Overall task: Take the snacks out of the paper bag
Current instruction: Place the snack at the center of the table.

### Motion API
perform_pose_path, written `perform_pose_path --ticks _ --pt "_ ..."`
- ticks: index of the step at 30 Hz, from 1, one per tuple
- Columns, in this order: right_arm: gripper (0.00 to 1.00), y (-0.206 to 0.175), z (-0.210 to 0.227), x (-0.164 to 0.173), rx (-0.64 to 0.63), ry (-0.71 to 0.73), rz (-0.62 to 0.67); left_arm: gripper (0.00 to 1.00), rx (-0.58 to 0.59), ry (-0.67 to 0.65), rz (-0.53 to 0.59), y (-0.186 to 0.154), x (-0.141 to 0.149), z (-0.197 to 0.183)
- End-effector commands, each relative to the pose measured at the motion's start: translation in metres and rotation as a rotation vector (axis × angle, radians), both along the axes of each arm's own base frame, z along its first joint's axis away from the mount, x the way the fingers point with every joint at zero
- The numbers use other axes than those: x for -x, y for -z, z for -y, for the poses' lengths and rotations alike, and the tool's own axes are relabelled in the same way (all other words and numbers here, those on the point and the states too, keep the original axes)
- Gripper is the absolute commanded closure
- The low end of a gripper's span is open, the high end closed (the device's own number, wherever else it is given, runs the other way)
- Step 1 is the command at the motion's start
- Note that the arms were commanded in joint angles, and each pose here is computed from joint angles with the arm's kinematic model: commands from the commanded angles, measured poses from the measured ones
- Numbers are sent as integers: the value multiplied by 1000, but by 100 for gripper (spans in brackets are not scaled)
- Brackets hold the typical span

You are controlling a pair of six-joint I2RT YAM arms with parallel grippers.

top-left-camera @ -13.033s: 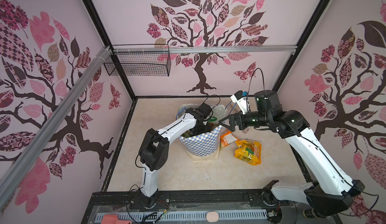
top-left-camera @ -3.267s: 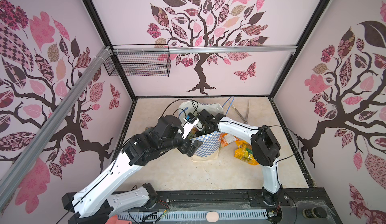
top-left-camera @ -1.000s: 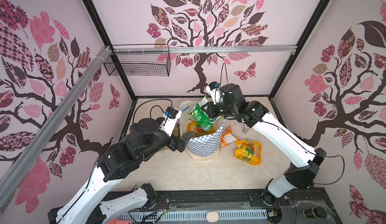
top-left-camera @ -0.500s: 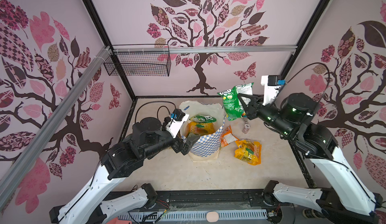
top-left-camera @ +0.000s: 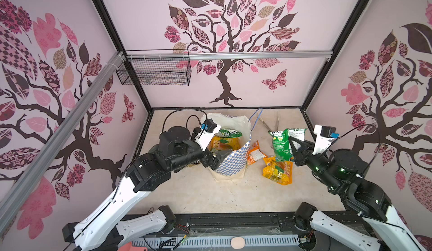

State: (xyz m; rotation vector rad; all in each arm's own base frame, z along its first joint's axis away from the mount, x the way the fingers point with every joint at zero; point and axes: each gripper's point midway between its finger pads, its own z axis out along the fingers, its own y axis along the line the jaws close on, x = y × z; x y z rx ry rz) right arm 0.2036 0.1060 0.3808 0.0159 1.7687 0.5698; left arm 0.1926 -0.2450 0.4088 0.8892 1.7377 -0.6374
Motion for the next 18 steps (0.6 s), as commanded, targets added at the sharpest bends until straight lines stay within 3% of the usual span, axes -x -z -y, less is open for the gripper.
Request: perform_pose_path --ticks 1,10,18 --pt "100 47 -8 -4 1 -1 -110 1 19 24 23 -7 0 6" --pt "100 173 -62 -3 16 -187 -376 1 -25 16 -24 7 -1 6" --pt "100 236 -72 -1 60 -220 -480 2 -36 1 -18 9 -4 5"
